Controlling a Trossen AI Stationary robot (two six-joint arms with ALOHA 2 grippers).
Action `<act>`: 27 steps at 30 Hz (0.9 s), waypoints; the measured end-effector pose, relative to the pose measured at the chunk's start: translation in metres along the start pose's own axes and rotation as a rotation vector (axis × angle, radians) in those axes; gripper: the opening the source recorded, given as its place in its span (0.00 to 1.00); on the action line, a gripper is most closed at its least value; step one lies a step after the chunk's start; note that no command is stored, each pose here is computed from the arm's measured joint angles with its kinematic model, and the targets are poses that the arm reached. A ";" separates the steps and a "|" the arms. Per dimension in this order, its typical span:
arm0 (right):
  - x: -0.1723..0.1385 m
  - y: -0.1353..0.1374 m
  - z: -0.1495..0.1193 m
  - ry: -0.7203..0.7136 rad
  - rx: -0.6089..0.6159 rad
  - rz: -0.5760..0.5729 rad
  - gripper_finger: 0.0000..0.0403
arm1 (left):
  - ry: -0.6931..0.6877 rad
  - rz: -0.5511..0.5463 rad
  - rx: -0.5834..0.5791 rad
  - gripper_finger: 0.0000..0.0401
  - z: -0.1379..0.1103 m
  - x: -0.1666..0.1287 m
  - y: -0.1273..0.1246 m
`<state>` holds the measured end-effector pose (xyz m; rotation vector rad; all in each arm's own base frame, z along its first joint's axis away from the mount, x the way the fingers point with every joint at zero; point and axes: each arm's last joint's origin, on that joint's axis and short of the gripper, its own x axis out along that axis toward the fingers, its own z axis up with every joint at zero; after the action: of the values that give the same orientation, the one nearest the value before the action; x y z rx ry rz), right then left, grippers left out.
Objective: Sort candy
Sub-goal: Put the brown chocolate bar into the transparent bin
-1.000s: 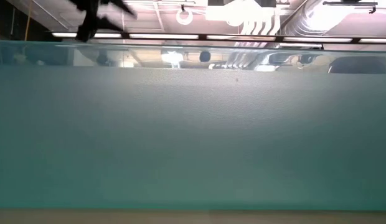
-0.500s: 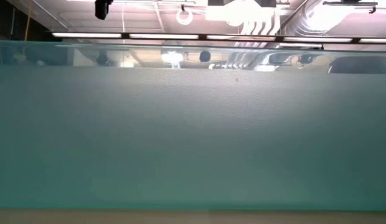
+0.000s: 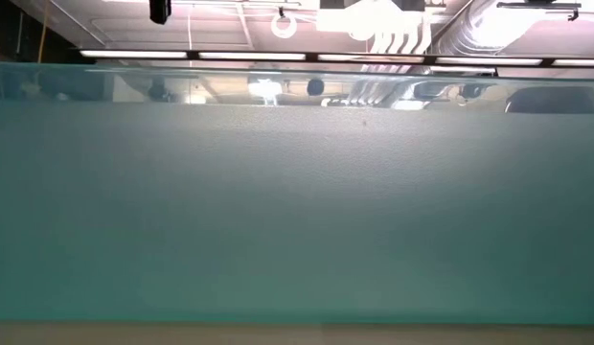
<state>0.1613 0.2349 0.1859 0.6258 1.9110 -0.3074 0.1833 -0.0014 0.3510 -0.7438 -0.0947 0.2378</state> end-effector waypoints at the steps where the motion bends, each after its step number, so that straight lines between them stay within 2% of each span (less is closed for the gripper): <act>1: 0.004 -0.002 0.002 0.000 0.001 0.000 0.62 | 0.000 0.000 0.000 0.44 0.000 0.000 0.000; 8: 0.030 -0.026 0.010 0.046 0.041 -0.090 0.62 | -0.014 0.012 -0.001 0.44 0.000 0.000 0.000; 19: 0.048 -0.040 0.018 0.029 0.003 -0.092 0.61 | -0.044 -0.004 0.013 0.44 0.003 0.000 -0.001; 23: 0.047 -0.042 0.017 0.022 -0.015 -0.121 0.50 | -0.056 -0.007 0.011 0.44 0.004 0.000 -0.002; 27: 0.042 -0.041 0.015 0.019 -0.041 -0.145 0.24 | -0.069 0.007 0.024 0.44 0.005 0.000 -0.002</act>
<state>0.1374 0.2054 0.1382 0.4654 1.9798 -0.3548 0.1828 0.0005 0.3557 -0.7123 -0.1544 0.2707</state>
